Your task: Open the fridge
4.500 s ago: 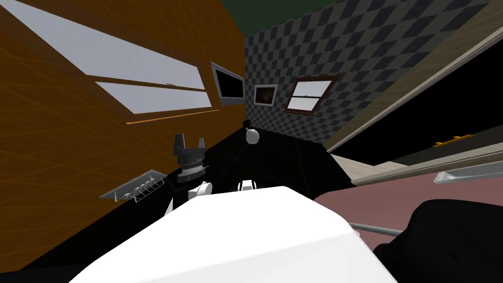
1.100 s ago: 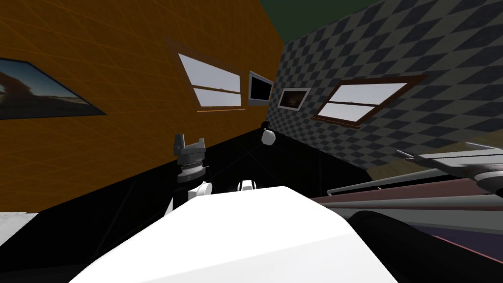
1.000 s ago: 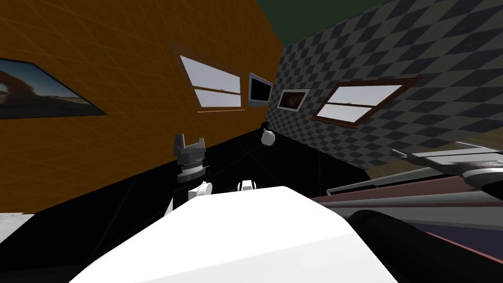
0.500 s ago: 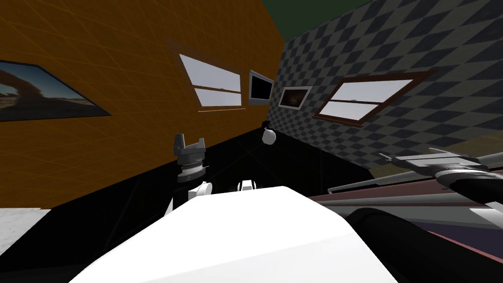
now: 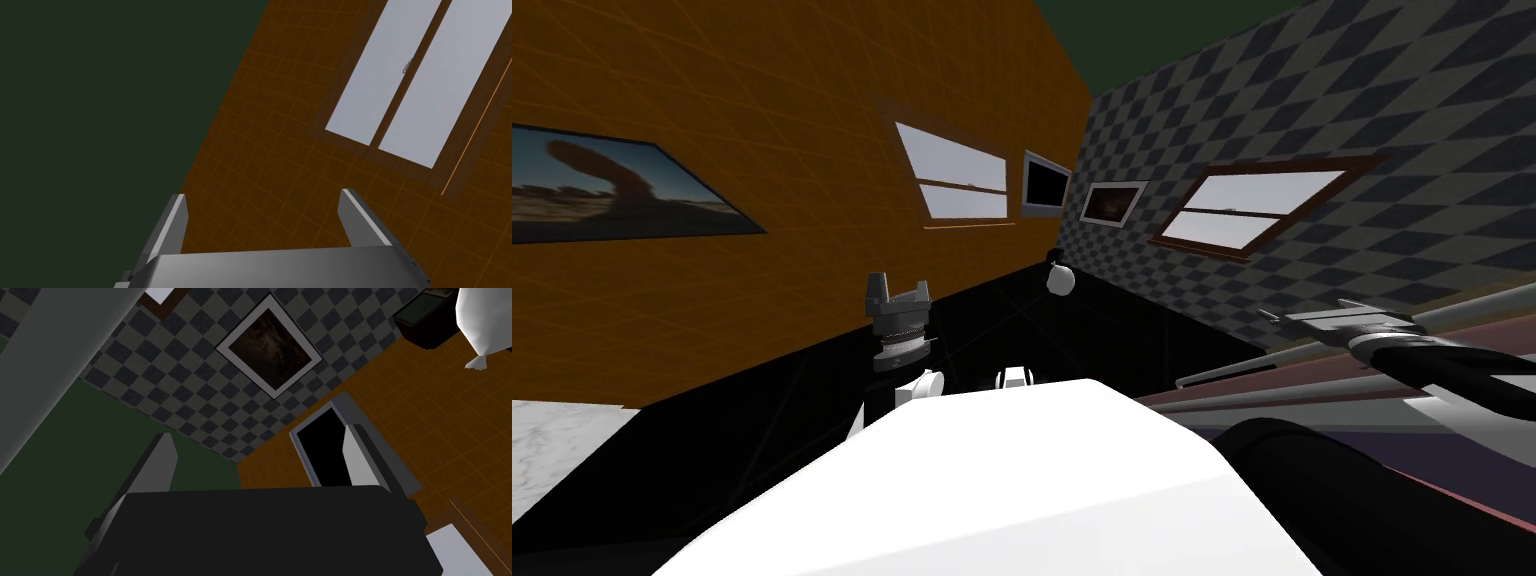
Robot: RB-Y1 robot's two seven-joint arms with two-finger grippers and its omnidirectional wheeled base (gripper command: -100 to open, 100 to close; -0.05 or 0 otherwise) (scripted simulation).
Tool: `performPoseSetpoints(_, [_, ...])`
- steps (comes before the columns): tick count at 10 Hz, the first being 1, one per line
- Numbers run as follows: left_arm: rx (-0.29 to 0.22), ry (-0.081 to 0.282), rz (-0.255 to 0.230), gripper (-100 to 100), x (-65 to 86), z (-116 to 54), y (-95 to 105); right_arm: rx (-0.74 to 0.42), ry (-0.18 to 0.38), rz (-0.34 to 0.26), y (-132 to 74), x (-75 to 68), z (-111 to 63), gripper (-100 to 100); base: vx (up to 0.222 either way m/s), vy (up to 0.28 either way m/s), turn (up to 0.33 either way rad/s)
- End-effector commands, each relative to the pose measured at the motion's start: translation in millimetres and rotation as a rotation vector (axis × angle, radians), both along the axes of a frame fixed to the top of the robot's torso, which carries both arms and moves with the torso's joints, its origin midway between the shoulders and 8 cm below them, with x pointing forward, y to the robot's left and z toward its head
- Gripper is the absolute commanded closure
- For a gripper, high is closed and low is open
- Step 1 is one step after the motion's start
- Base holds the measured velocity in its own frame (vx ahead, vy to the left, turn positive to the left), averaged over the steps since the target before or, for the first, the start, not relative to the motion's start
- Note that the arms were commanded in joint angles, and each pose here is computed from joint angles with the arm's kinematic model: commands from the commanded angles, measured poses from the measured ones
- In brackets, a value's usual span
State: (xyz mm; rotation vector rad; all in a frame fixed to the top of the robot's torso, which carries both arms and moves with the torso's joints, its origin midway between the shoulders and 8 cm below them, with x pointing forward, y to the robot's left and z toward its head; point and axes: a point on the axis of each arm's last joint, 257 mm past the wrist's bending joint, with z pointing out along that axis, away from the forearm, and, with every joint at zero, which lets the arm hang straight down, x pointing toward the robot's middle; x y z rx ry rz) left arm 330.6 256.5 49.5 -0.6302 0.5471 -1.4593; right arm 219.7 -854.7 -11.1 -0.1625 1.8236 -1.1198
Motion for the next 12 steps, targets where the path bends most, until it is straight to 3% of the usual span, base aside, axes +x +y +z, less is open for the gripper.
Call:
performPoseSetpoints(1, [0.000,0.000,0.000,0,0.1,0.0,-0.1,-0.016,0.047,-0.020,-14,20.3,1.0,-100,-0.191,0.058,0.138])
performPoseSetpoints(2, [0.000,0.000,0.000,0,0.1,0.1,-0.1,-0.003,0.038,-0.028,-17,23.7,-0.9,-100,-0.093,0.010,0.026])
performPoseSetpoints(4, [0.000,0.000,0.000,0,0.0,0.0,0.0,0.018,0.065,-0.015,-12,28.6,-21.4,-100,-0.004,-0.004,-0.031])
performPoseSetpoints(5, [0.000,0.000,0.000,0,0.0,0.0,0.0,-0.012,0.073,-0.005,-14,48.6,-4.2,-100,-0.148,0.066,0.194])
performPoseSetpoints(7, [0.000,0.000,0.000,0,0.1,0.0,-0.1,-0.033,0.086,-0.010,-21,63.2,11.1,-100,-0.127,0.040,0.050])
performPoseSetpoints(10, [0.000,0.000,0.000,0,0.0,0.0,0.0,-0.024,0.109,-0.025,-26,60.5,-3.5,-100,0.000,0.006,-0.003])
performPoseSetpoints(12, [0.000,0.000,0.000,0,0.1,0.1,-0.1,-0.081,0.133,-0.042,-36,75.5,28.7,-100,-0.155,0.074,0.168])
